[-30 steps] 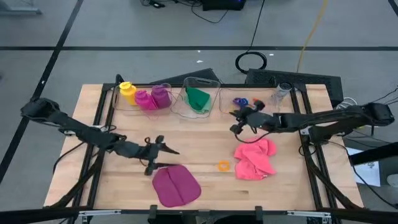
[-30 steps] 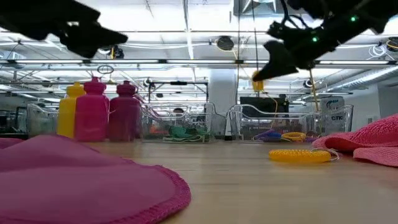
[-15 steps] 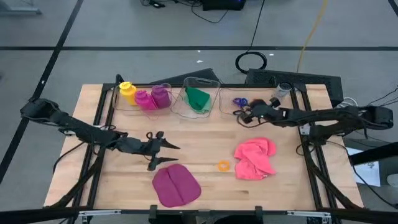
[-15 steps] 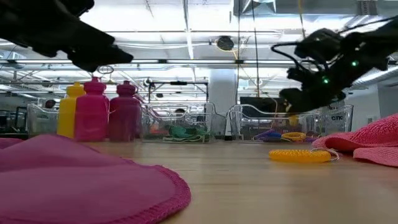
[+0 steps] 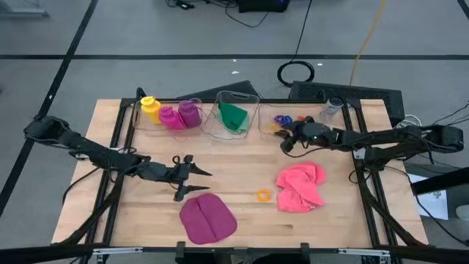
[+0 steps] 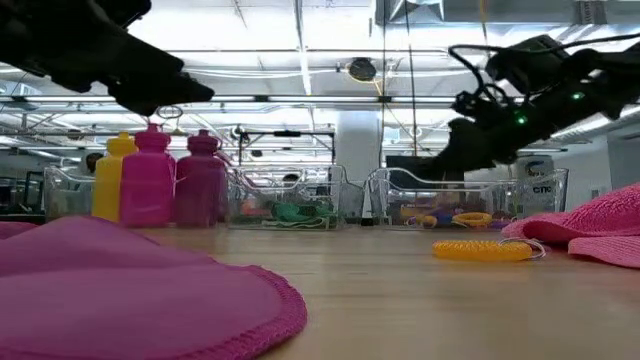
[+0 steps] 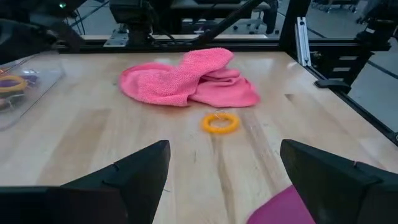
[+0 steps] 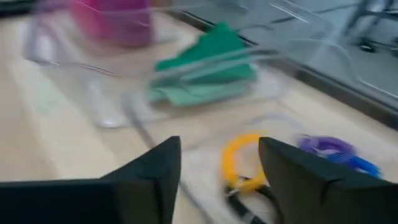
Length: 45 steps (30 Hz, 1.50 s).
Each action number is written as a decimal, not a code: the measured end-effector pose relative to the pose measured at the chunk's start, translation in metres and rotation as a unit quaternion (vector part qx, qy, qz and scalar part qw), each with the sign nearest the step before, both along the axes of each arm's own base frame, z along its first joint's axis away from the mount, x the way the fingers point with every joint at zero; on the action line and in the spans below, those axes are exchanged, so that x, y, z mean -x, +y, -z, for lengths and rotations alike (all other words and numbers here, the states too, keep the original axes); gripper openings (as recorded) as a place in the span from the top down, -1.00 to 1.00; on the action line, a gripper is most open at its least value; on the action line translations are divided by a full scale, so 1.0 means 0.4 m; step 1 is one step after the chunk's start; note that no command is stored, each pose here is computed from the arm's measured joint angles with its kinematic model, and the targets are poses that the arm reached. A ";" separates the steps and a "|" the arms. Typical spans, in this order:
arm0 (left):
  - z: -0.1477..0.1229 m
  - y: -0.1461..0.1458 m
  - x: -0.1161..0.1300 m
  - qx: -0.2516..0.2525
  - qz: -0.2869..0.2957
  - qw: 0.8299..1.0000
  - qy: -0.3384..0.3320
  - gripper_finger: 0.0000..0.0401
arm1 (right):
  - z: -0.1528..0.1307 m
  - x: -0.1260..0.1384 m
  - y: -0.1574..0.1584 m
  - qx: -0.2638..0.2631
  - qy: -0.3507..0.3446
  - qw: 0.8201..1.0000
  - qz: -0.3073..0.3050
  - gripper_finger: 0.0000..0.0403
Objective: Pick & Place Sports Items
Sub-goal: Fold the purple microfiber towel
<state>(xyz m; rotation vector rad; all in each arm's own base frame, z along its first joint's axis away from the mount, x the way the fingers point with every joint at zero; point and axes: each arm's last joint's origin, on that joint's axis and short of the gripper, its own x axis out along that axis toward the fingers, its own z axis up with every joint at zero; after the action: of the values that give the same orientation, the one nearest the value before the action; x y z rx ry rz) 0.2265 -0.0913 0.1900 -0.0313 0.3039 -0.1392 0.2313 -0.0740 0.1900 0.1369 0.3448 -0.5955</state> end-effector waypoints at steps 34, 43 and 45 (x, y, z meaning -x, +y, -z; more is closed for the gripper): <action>0.099 -0.103 -0.048 0.038 0.118 0.987 0.105 -0.29 | -0.129 -0.033 0.243 0.034 -0.230 0.885 -0.404 -0.06; 0.149 -0.068 -0.105 0.028 0.044 0.954 0.296 -0.29 | -0.115 -0.034 0.247 0.032 -0.200 0.890 -0.408 -0.04; 0.149 -0.058 -0.107 0.031 0.034 0.949 0.312 -0.29 | -0.115 -0.034 0.247 0.033 -0.201 0.890 -0.408 -0.04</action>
<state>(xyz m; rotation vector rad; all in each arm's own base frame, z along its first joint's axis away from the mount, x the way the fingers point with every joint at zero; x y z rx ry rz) 0.2694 -0.1146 0.1303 -0.1282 0.9355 -0.2050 0.2448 0.0247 0.2359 0.0371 -0.0414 0.2644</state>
